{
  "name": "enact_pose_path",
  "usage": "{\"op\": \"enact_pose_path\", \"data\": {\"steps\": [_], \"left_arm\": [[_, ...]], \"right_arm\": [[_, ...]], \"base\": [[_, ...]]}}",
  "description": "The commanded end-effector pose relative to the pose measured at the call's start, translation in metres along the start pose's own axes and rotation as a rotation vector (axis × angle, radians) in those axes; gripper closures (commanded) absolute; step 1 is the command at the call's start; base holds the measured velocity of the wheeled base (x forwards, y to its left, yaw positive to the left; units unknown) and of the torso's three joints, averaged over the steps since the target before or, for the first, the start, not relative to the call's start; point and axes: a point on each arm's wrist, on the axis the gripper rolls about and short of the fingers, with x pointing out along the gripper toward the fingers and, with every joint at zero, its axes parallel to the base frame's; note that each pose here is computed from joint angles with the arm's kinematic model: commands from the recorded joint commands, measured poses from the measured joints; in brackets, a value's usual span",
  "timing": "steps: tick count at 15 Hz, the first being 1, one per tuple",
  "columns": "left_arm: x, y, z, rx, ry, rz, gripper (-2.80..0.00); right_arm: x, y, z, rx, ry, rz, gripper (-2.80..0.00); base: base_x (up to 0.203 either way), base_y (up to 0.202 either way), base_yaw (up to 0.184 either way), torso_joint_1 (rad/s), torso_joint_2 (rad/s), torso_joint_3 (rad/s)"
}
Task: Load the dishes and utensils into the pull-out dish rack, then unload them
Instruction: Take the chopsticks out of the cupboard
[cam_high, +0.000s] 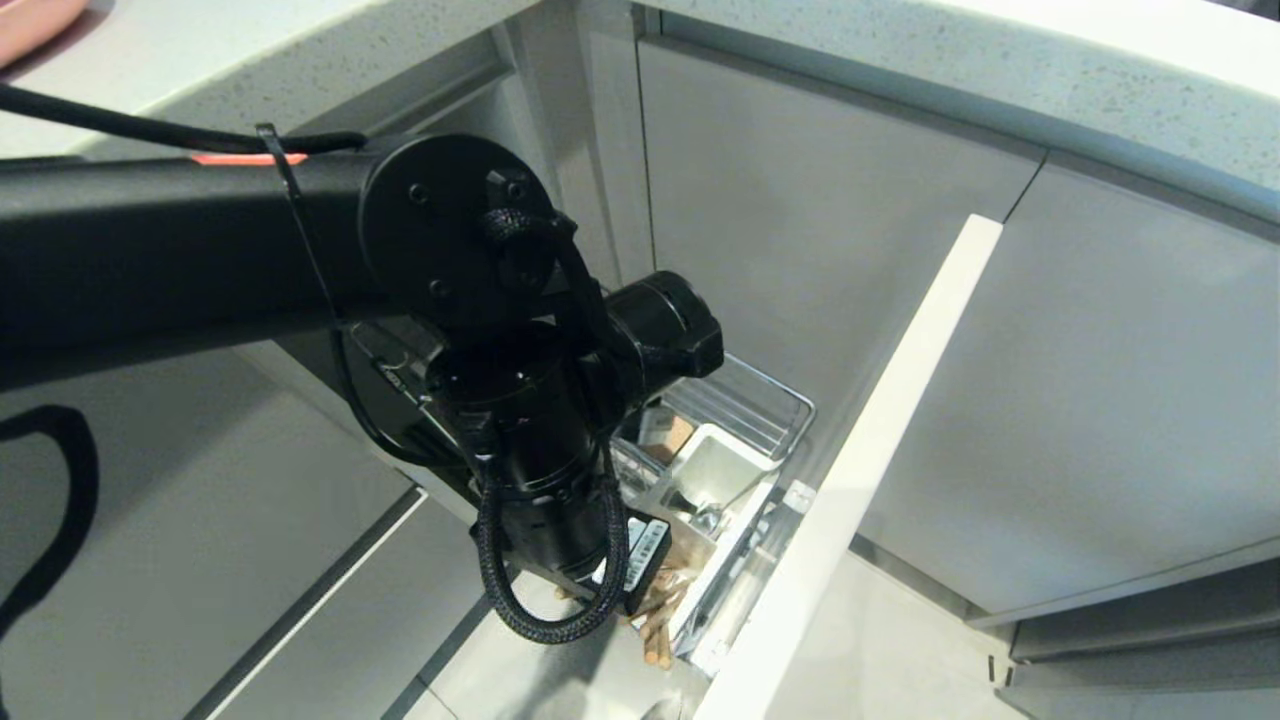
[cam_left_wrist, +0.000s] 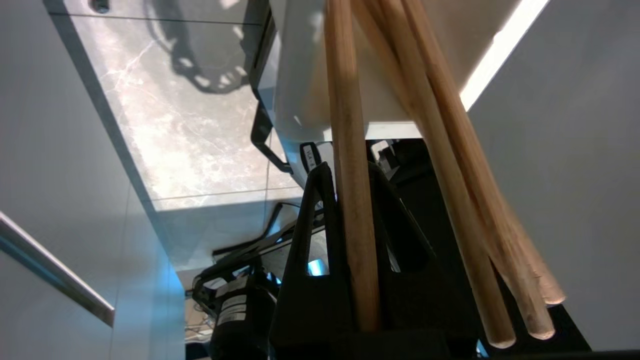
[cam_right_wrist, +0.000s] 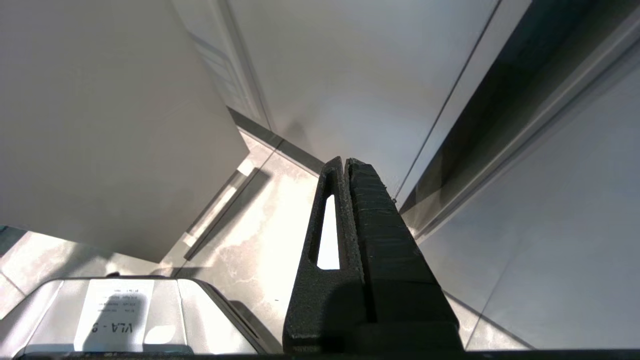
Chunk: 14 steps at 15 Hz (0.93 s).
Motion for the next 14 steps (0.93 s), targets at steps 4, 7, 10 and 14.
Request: {"op": "enact_pose_path", "data": {"steps": [4,7,10,14], "left_arm": [[-0.020,0.001,-0.012,0.008,-0.041,-0.019,0.00],[-0.044,0.007,-0.027,0.008,-0.095,-0.042,0.00],[-0.065,0.014,-0.046,0.007,-0.124,-0.057,0.00],[-0.093,0.021,-0.071,-0.004,-0.196,-0.095,0.00]], "right_arm": [[0.000,0.000,0.000,0.000,0.001,0.001,0.00],[0.000,0.000,0.000,0.000,0.001,0.000,0.00],[0.000,0.000,0.000,0.000,0.001,0.000,0.00],[0.000,0.000,0.000,0.000,0.001,0.000,0.00]], "base": [[0.000,0.000,0.000,0.000,0.00,0.000],[0.000,0.000,0.000,0.000,0.00,0.000],[0.000,0.000,0.000,0.000,0.00,0.000],[0.000,0.000,0.000,0.000,0.00,0.000]]}}
